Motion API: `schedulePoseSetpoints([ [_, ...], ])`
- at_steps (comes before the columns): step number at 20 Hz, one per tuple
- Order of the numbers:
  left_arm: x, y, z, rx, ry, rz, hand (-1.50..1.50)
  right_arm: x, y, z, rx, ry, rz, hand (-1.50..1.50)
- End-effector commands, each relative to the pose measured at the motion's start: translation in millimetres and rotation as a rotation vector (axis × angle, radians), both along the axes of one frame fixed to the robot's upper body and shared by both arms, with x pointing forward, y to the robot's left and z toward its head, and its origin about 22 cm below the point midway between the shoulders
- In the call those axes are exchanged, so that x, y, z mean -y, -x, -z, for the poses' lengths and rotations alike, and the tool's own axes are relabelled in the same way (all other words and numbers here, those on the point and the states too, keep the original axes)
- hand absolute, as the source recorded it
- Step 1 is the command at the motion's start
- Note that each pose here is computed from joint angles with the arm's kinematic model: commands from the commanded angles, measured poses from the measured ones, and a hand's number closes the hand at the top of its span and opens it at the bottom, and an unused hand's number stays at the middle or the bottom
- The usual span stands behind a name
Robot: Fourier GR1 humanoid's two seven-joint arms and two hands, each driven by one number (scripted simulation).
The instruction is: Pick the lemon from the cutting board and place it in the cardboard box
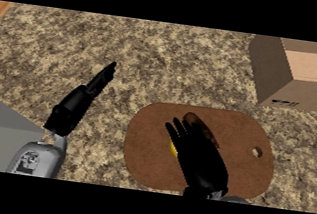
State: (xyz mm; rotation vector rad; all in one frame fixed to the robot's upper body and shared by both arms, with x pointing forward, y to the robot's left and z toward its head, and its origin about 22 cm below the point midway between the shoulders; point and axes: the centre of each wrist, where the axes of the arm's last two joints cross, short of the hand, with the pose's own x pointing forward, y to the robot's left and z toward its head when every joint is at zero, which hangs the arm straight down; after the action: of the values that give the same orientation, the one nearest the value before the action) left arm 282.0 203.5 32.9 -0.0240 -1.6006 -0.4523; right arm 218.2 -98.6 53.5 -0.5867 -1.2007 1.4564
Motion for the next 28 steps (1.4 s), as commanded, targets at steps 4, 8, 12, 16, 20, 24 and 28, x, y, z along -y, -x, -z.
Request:
schedulePoseSetpoints([
  [4,0.9,-2.7,-1.8,-0.010,0.013,0.016,0.00,-0.1,1.6,12.1,-0.005,0.024,0.000,-1.50],
  [8,9.0,2.1,-18.0,-0.012,0.013,0.003,0.00,3.3,-0.2,12.5,0.000,0.076,0.016,-1.50],
  [12,-7.2,6.6,-14.4,0.006,0.012,0.006,0.00,-3.9,-12.4,37.0,0.027,0.108,0.010,-1.50],
  [16,-16.5,-0.7,-0.1,0.023,0.007,-0.001,0.00,11.0,-31.7,47.0,-0.009,0.087,-0.006,1.50],
  [20,6.2,-12.0,-21.1,-0.009,0.010,0.002,0.00,-6.5,-14.1,50.1,0.041,0.102,-0.043,1.50],
  [24,-22.7,1.9,-11.8,0.003,-0.006,-0.002,0.00,-9.4,-19.4,33.1,0.133,0.085,-0.051,1.50],
  [28,-6.7,-4.3,-12.1,-0.004,-0.013,-0.013,0.00,119.5,-41.6,28.2,0.228,0.086,-0.007,1.50],
])
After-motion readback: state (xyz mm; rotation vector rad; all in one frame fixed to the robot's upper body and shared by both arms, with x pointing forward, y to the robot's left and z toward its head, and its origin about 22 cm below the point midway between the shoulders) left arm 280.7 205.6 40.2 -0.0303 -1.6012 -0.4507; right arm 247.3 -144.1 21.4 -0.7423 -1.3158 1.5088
